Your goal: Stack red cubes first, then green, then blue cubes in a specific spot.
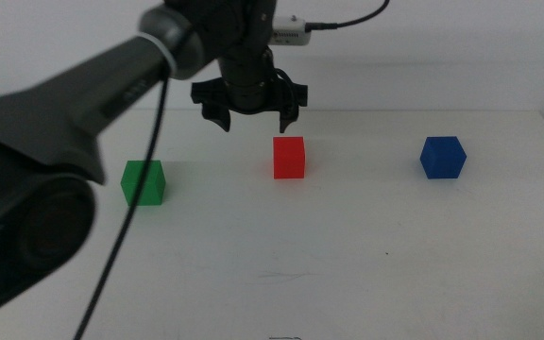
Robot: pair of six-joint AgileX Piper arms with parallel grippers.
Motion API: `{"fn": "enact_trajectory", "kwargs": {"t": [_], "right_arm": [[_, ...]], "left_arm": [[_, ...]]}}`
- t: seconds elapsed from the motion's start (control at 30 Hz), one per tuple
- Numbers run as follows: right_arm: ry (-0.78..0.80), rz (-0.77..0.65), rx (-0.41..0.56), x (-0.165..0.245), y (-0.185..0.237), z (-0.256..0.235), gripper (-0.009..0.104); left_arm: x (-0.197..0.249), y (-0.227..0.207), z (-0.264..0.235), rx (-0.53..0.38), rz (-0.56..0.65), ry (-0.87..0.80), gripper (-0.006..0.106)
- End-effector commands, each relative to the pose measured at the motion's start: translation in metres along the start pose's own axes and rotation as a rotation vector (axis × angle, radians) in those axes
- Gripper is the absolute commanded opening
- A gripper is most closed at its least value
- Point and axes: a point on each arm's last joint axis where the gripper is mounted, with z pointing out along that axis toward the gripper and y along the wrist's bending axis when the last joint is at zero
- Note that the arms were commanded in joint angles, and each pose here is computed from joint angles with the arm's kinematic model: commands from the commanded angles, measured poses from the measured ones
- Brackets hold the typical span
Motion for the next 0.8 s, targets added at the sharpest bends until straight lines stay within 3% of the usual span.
{"fn": "enact_trajectory", "kwargs": {"t": [0.0, 0.4, 0.77], "right_arm": [[-0.118, -0.017, 0.011, -0.015, -0.001, -0.004, 0.094], [-0.118, -0.017, 0.011, -0.015, -0.001, -0.004, 0.094], [-0.118, -0.017, 0.011, -0.015, -0.001, -0.004, 0.094]], "left_arm": [[-0.015, -0.007, -0.034, 0.053, -0.032, -0.108, 0.093], [-0.017, -0.032, 0.012, 0.084, -0.082, -0.093, 0.093], [-0.022, -0.042, 0.015, 0.132, -0.117, -0.171, 0.093]]}}
